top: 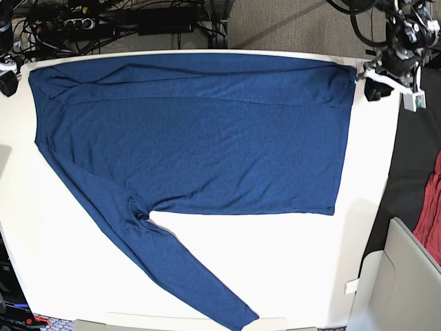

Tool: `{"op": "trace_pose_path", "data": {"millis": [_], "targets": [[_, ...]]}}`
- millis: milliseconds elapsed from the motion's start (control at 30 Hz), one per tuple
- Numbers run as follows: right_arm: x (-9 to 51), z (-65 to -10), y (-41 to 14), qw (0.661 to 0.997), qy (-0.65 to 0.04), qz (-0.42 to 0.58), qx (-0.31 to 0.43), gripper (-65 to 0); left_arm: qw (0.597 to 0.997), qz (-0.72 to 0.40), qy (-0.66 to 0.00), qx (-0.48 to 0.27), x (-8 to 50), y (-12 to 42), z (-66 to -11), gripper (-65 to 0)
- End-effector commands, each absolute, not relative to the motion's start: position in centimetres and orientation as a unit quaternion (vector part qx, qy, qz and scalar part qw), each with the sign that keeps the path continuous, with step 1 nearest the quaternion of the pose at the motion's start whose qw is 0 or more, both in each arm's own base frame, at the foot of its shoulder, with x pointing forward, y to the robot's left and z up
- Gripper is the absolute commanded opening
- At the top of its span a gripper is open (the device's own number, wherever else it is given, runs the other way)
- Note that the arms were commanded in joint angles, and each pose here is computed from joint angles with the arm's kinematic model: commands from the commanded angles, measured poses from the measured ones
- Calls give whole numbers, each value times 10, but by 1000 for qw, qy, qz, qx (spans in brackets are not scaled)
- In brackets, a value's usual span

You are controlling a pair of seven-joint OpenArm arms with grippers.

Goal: Fold the T-shirt properly
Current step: 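Move both grippers down along the shirt sides to the hem corners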

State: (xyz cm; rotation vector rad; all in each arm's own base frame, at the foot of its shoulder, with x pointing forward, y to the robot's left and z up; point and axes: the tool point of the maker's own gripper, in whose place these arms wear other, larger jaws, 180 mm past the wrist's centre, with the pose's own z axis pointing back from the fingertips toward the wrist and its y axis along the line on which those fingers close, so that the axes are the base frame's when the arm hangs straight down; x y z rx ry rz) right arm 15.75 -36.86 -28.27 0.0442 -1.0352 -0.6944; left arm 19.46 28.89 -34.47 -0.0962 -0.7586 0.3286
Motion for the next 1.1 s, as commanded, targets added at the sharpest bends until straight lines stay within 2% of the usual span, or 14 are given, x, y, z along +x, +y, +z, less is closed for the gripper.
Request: {"op": "trace_pose_path", "data": {"millis": [0,200,467,600,867,1067], "targets": [[170,-261,-374,801,-518,-300,13,-479,902,149,-403,-45,213,292,-326,-451],[199,-245,-385,809,-528,-256,-28,-479,867,134,-473,-76,281,283,-290,-451],[266,-271,-366,861,-483,-140,-70,-479,851,159,-476,-152,354,278,-299,-449],[295,-281,-353,875,-468,-93,-76,-479,835,177,-487,-183,384,273,-305,-449],[348,-298,-324,896,-437,-21,-80,-479,825,138,-516,-182,422,242,-332,-449],[356,-300,-324,892,-444,-20,-78,-479,817,160,-528,-170,444,245,-353,-449]]}}
